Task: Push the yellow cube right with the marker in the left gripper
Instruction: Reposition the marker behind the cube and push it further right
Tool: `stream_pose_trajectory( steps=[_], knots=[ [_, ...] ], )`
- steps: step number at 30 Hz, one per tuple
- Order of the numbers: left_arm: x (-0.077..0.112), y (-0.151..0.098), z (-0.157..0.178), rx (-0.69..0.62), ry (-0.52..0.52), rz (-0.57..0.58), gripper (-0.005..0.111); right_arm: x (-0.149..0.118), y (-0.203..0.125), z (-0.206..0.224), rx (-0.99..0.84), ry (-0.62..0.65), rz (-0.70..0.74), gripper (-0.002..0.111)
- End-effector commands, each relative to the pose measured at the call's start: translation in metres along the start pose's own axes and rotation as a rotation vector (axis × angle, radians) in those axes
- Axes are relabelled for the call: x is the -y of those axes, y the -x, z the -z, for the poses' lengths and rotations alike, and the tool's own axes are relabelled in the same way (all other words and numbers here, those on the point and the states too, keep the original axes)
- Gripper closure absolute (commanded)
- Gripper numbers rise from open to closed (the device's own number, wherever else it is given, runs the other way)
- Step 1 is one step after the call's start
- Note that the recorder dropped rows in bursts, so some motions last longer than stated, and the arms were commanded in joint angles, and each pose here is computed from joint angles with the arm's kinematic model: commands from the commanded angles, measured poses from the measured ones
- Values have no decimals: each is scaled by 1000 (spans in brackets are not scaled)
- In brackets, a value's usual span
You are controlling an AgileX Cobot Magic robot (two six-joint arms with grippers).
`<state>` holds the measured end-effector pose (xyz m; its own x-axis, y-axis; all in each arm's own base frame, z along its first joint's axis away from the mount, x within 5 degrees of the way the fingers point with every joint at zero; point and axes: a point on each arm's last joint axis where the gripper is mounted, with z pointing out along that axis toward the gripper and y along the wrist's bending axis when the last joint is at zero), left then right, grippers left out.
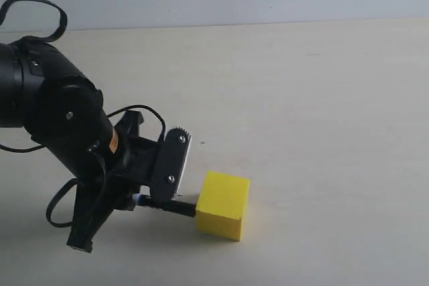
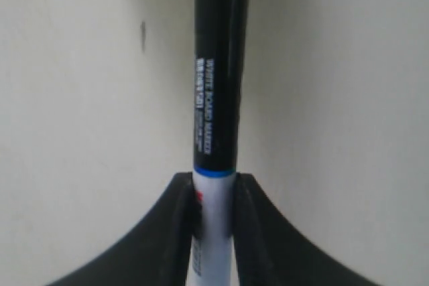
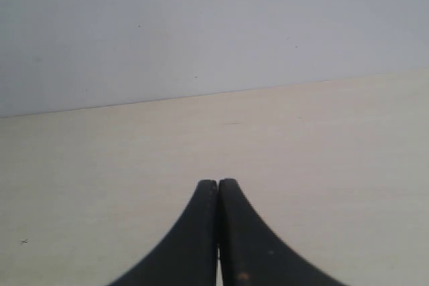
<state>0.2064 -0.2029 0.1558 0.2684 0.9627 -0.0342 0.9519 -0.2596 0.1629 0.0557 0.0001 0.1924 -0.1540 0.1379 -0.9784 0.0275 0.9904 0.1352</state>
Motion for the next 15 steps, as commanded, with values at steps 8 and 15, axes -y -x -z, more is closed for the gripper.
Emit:
stream_pose_trajectory(
  steps=[8,15],
  knots=[
    [-10,-34,1,-113,-29,187,107,0,-1,0,7,-3,6,108],
    [-20,-21,6,-34,-99,314,107,0,-1,0,7,-3,6,108]
  ],
)
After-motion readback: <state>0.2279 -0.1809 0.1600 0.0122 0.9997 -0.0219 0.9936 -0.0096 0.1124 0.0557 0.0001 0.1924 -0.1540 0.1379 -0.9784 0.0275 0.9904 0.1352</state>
